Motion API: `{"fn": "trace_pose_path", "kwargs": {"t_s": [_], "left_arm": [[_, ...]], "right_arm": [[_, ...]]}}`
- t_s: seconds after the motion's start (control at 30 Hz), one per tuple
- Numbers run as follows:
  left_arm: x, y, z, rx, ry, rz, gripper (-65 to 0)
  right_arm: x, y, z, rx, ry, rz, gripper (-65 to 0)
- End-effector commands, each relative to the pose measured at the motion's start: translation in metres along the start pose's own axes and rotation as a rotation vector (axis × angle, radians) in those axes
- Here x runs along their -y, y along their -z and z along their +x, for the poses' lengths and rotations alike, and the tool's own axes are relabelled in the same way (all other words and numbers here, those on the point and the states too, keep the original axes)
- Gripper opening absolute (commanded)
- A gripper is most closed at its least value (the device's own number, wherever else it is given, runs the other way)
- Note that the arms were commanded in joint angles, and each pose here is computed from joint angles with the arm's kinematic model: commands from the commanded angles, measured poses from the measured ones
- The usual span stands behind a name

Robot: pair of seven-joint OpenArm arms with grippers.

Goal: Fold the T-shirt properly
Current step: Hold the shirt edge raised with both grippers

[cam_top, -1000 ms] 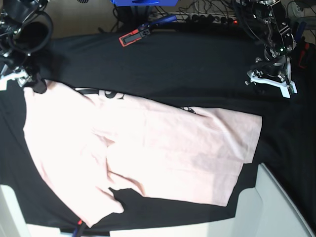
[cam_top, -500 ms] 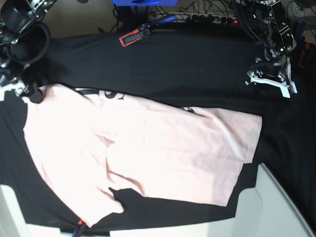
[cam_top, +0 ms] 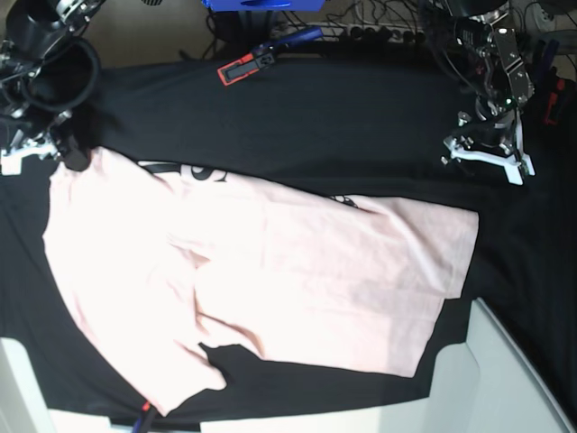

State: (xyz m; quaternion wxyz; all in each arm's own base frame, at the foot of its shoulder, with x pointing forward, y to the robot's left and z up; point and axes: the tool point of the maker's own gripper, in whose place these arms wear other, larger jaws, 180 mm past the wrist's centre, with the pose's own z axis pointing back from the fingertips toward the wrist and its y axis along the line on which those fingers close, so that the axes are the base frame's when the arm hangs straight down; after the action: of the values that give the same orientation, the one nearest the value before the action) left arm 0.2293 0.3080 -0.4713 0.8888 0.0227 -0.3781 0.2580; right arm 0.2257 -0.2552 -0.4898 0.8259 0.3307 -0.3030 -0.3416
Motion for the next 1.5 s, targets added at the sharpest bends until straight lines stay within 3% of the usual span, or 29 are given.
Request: {"fn": "trace_pose_path", "kwargs": {"t_s": [0.0, 0.27, 0.57, 1.17, 1.47], "left_arm": [[-0.001, 0.000, 0.018, 0.049, -0.004, 0.000, -28.6], [0.006, 0.013, 0.031, 0.065, -0.218, -0.081, -28.6], [0.017, 0.004, 0.060, 0.141, -0.205, -0.116, -28.6], [0.033, 0.061, 0.041, 0.008, -0.344, -0.107, -28.6], [0.047, 0.068, 0.055, 0.019, -0.355, -0.133, -29.1]], "right_arm": [[-0.006, -0.003, 0.016, 0.037, -0.024, 0.017, -65.0], [-0.006, -0.003, 0.016, 0.035, -0.027, 0.016, -65.0], [-0.005, -0.004, 0.015, 0.034, -0.027, 0.013, -65.0], [-0.005, -0.004, 0.008, -0.008, -0.029, 0.013, -65.0], [-0.004, -0.004, 0.008, -0.009, -0.028, 0.011, -65.0]]}}
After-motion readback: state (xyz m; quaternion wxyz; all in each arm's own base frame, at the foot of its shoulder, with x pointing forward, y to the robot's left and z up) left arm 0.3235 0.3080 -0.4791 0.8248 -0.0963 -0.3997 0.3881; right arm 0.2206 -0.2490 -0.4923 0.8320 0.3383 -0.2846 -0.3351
